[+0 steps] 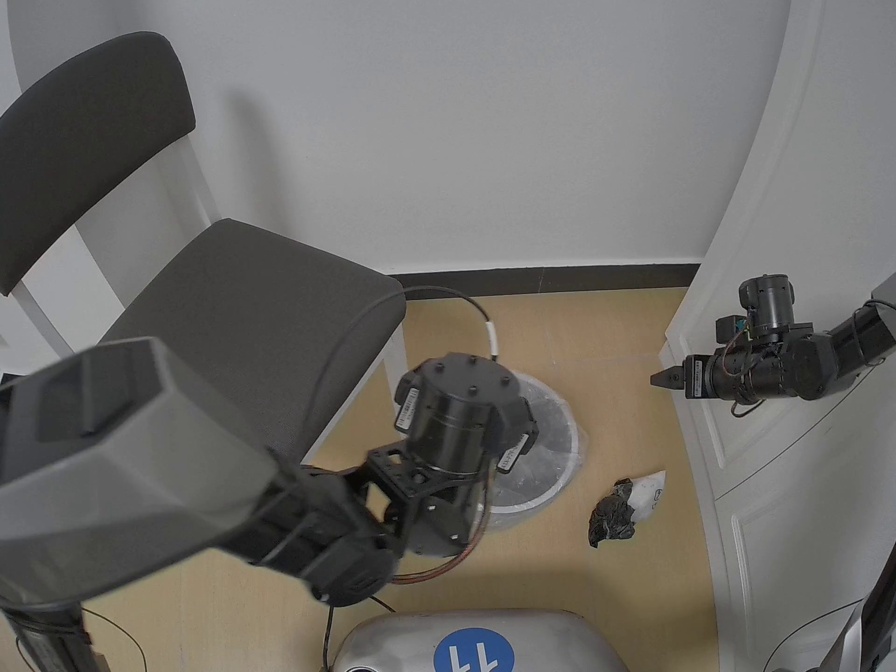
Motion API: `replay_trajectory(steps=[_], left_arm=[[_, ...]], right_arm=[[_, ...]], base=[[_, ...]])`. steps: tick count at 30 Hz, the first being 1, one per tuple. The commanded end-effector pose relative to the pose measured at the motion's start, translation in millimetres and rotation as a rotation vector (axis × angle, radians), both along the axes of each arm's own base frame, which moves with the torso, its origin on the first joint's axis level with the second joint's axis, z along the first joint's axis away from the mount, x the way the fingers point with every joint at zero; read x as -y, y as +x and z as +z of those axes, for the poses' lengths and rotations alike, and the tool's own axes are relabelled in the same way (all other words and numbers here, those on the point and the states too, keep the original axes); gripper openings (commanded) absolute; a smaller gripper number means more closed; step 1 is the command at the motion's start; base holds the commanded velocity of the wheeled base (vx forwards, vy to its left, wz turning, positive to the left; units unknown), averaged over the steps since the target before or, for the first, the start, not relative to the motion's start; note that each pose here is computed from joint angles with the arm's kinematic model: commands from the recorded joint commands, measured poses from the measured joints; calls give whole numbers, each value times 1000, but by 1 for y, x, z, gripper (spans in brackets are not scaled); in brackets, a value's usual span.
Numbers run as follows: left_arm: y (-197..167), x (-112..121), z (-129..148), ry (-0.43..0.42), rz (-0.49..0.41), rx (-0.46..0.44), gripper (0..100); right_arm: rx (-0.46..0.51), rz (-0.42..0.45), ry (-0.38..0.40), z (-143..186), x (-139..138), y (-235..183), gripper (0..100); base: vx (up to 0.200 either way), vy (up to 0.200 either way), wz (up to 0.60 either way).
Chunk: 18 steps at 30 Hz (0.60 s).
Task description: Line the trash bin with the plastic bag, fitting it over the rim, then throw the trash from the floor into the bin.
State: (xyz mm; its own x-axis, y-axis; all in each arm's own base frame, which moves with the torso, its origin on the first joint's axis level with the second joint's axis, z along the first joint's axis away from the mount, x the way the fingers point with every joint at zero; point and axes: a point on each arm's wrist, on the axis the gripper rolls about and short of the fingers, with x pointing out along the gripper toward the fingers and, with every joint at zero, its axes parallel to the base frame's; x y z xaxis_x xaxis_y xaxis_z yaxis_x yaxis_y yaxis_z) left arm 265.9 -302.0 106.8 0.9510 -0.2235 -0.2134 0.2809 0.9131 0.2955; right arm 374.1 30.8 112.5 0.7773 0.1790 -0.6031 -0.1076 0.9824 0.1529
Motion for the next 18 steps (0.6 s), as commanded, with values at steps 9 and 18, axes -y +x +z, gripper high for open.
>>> replay_trajectory(steps=[9,18], left_arm=[[-89,-158,89,-309,16,91,100],[-143,-210,100,-445,12,209,100]], right_arm=[[181,-137,-132,13,-17,-105,100],[202,-145,-136,18,-14,-109,100]], base=[[0,0,0],[-22,0,0]])
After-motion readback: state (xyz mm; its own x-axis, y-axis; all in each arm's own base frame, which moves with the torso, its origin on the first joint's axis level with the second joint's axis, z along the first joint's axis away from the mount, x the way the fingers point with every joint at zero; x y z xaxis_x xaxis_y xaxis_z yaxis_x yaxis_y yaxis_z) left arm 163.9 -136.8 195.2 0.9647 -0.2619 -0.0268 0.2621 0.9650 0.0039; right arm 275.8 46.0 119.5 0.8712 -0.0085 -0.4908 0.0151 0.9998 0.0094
